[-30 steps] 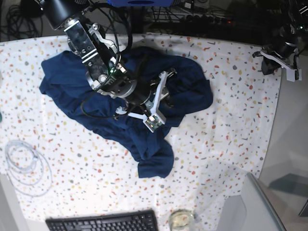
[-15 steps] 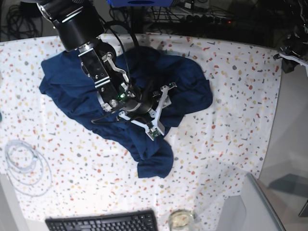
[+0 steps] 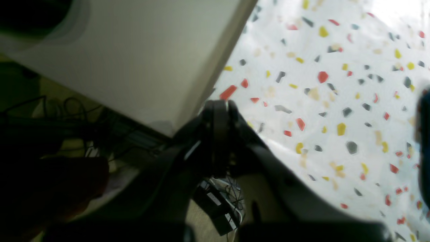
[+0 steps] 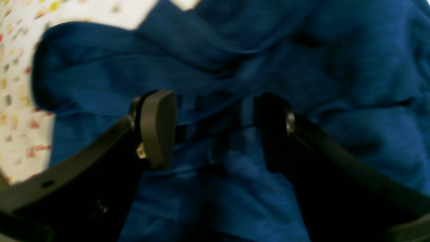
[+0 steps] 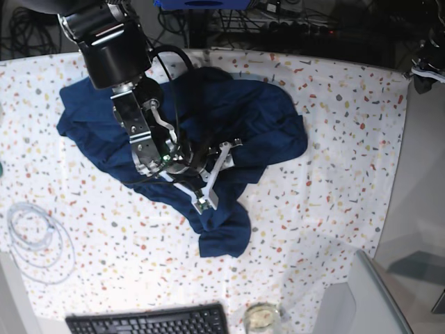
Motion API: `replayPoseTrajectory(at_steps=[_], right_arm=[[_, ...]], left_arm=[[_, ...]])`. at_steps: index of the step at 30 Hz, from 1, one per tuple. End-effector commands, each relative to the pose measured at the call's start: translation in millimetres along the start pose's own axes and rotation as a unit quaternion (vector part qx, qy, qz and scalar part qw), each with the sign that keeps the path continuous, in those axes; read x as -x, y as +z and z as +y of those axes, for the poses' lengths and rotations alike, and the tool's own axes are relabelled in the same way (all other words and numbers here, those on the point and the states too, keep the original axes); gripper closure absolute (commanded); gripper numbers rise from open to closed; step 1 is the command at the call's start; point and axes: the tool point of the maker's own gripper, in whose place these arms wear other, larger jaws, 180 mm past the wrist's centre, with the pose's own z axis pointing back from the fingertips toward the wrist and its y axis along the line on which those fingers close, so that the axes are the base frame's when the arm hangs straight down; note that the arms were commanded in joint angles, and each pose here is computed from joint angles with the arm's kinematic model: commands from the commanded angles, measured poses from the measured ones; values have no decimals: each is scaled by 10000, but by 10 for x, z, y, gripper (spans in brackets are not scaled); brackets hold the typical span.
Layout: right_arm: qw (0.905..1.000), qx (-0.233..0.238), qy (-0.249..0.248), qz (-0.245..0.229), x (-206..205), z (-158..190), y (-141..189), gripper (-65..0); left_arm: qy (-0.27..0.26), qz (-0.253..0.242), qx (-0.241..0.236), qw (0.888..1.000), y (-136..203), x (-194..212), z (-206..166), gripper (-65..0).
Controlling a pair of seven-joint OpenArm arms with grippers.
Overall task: Layout the t-shirt on the table in an organized manner, then fold the t-shirt properly
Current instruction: 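Pinch the bunched navy fabric with the right gripper and pull it outward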
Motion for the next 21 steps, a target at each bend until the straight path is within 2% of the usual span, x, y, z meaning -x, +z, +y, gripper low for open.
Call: replayPoseTrajectory(at_steps=[1,2,4,6,7,10,13,17,21], right_arm=[[9996,-92,52,-254,-220,62,24,-345],[9996,-98,72,-258,-244,65,20,-308],[9994,-137,46,-306,-293,79,27,-191],[9985,-309,-110,-431,-404,130,48,-33],[9980,-367,-178,-492,-463,143,61,0],[9967,-385,-157,-695,-699,112,119,-26],[9960,-295,-55,-842,-931,29,174,-2],[9974,-185,-57,-696,-1009,-100,103,-2],[9957,-107,-120,-908,-1104,-197,37,-2]], left_arm=[[-109,-227,20,9997,39,-167,15,0],[-109,-227,20,9997,39,-167,15,0],[-114,-233,22,9997,39,-172,13,0],[-114,-233,22,9997,39,-172,13,0],[-109,-227,20,9997,39,-167,15,0],[-109,-227,20,9997,39,-167,15,0],[-114,-233,22,9997,39,-172,13,0],[-114,-233,22,9997,39,-172,13,0],[-114,-233,22,9997,39,-172,13,0]])
